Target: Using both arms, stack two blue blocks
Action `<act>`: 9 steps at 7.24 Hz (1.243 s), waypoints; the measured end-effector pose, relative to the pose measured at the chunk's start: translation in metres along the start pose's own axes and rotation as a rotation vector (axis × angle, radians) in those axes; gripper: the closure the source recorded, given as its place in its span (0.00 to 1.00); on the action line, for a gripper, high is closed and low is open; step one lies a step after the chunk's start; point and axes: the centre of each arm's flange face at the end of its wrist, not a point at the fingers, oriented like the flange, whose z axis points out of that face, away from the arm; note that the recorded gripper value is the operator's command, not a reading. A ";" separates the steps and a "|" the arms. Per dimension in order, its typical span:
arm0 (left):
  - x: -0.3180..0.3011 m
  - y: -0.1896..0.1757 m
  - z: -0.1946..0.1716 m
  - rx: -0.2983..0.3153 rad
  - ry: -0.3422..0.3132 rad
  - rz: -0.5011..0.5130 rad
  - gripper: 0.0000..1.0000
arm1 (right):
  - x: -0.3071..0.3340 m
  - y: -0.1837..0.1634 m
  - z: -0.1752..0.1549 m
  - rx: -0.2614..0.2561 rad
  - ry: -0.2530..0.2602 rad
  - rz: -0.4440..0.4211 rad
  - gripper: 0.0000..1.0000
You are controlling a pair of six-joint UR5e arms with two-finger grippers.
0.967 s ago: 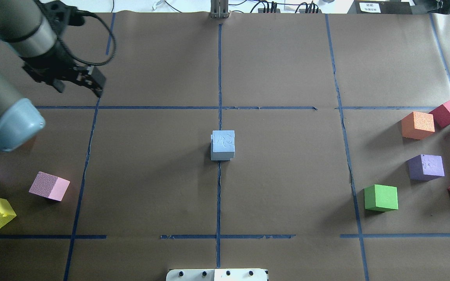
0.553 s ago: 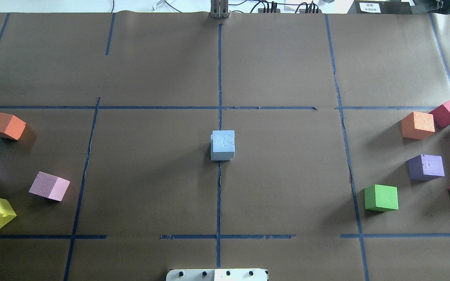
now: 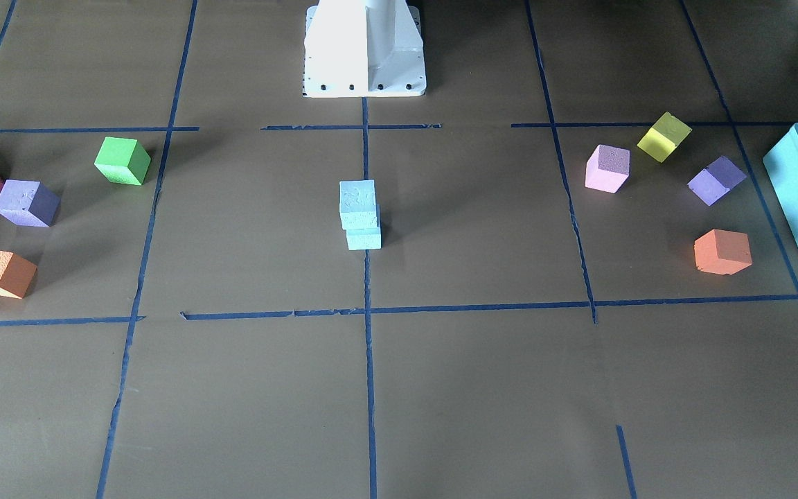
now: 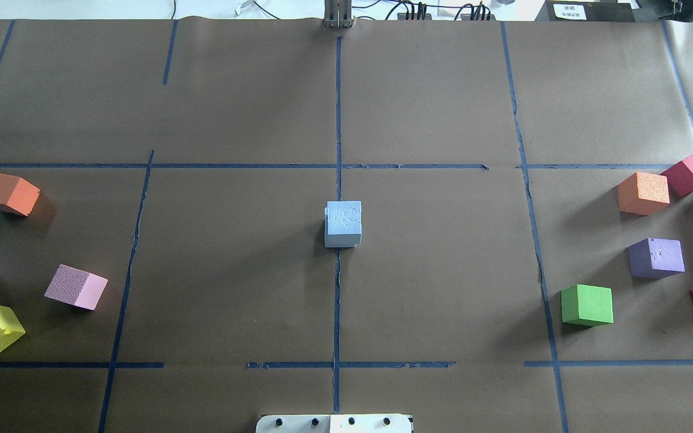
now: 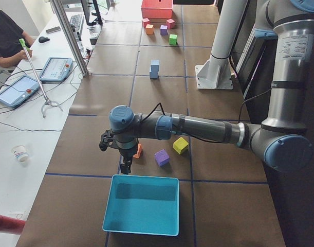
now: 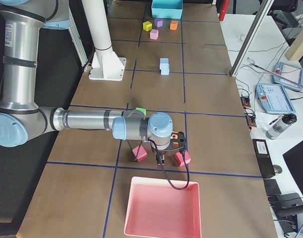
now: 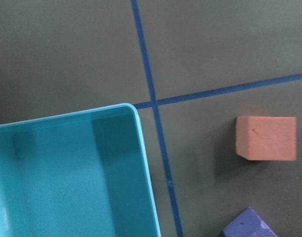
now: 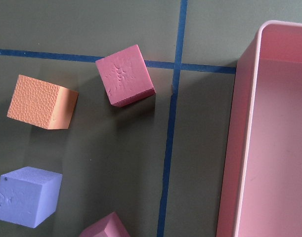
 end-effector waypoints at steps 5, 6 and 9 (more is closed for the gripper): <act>-0.022 0.016 0.018 -0.021 0.002 -0.093 0.00 | -0.001 -0.001 -0.001 0.002 0.000 0.000 0.00; -0.023 0.017 0.019 -0.024 0.007 -0.108 0.00 | -0.001 -0.002 -0.001 0.002 0.000 -0.001 0.00; -0.018 0.020 0.022 -0.022 0.086 -0.120 0.00 | -0.001 -0.002 -0.001 0.003 0.000 -0.002 0.00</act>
